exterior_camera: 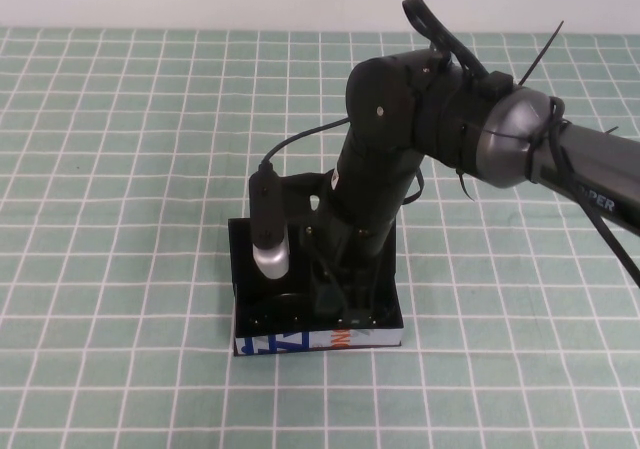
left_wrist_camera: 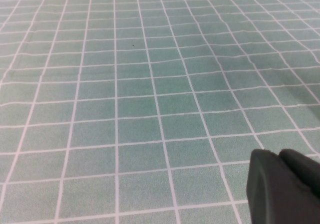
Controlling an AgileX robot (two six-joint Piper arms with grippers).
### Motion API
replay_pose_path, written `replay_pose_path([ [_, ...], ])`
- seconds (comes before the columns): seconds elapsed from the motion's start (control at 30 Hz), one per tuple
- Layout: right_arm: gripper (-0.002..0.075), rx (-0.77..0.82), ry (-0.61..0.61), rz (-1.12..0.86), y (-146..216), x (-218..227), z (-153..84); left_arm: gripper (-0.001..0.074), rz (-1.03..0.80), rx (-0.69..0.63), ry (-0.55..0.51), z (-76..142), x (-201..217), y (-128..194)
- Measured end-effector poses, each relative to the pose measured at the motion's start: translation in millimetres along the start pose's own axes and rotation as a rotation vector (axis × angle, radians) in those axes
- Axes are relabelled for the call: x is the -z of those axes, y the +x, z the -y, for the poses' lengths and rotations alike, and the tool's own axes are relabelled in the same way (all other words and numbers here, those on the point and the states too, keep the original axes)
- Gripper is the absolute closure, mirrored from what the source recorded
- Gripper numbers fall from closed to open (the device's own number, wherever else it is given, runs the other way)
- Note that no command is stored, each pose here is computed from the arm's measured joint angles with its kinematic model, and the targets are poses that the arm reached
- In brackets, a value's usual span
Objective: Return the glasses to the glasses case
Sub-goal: Place the glasses in the glasses case
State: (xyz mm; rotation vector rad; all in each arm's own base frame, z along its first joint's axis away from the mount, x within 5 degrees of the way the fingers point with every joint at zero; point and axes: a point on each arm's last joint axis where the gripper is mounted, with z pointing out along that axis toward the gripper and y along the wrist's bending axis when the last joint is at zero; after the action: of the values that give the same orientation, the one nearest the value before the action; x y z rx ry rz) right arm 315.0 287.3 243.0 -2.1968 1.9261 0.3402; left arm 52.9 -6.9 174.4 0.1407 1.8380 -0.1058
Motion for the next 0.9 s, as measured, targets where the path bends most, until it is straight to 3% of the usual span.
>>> replay_pose_path([
  [0.5, 0.0613, -0.041, -0.042, 0.093, -8.6, 0.8, -3.6, 0.0737, 0.000, 0.000, 0.000, 0.0, 0.0, 0.0],
  [0.7, 0.0635, -0.158, 0.022, 0.098, -7.9, -7.9, 7.1, 0.0737, 0.002, 0.000, 0.000, 0.0, 0.0, -0.2],
  [0.9, 0.0639, -0.197, 0.001, 0.065, -4.0, -25.6, 11.9, 0.0737, 0.002, 0.000, 0.000, 0.0, 0.0, -0.2],
])
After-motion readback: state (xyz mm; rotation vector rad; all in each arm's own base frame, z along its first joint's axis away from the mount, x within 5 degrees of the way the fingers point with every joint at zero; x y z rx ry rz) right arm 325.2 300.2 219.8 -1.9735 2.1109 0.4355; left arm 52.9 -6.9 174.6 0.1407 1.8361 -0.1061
